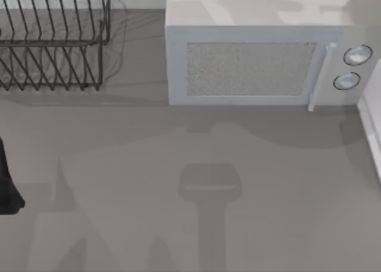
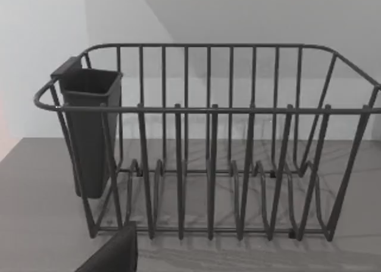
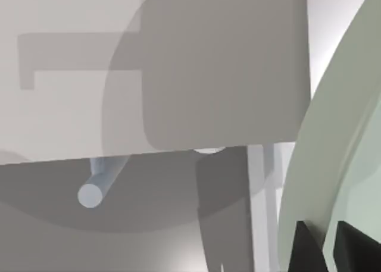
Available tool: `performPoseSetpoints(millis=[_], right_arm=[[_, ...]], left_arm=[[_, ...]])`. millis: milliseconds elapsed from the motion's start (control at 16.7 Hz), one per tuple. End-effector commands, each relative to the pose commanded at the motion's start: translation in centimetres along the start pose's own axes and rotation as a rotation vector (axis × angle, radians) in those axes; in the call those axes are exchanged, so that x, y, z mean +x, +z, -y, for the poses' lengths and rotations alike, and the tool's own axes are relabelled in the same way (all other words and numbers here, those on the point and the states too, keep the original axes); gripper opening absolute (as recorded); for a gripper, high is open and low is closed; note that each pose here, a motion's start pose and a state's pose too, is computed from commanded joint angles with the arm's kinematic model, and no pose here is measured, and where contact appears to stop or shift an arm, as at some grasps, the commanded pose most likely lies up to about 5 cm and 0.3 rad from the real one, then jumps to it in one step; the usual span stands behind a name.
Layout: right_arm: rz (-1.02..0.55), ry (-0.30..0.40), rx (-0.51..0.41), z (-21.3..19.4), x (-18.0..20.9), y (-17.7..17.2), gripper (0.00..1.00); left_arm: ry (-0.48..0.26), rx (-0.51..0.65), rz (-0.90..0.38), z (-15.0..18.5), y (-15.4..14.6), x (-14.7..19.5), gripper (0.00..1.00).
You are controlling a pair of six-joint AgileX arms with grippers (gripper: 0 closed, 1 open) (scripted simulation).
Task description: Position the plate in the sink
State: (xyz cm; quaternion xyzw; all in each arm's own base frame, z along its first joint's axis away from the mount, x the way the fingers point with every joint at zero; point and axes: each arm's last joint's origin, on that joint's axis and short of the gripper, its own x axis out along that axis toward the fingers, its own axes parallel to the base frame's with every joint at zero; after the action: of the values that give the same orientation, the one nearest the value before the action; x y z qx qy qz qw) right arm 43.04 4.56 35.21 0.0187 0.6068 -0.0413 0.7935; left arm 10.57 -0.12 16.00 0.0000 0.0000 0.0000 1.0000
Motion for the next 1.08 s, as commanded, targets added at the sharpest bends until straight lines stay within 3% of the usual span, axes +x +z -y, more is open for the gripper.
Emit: performPoseSetpoints(millis=[180,360,720,1080], right_arm=[[-0.123,-0.014,-0.018,4.7,8.0,2.7,0.00],[-0.233,0.017,-0.061,6.8,13.7,3.2,0.00],[-0.260,0.030,-0.075,7.0,15.0,3.2,0.00],[-0.260,0.030,-0.075,7.0,15.0,3.2,0.45]], left_arm=[[0.000,0.000,0.000,0.0,0.0,0.0,1.00],[0.000,0.000,0.000,0.0,0.0,0.0,1.00],[0.000,0.000,0.000,0.0,0.0,0.0,1.00],[0.000,0.000,0.000,0.0,0.0,0.0,1.00]])
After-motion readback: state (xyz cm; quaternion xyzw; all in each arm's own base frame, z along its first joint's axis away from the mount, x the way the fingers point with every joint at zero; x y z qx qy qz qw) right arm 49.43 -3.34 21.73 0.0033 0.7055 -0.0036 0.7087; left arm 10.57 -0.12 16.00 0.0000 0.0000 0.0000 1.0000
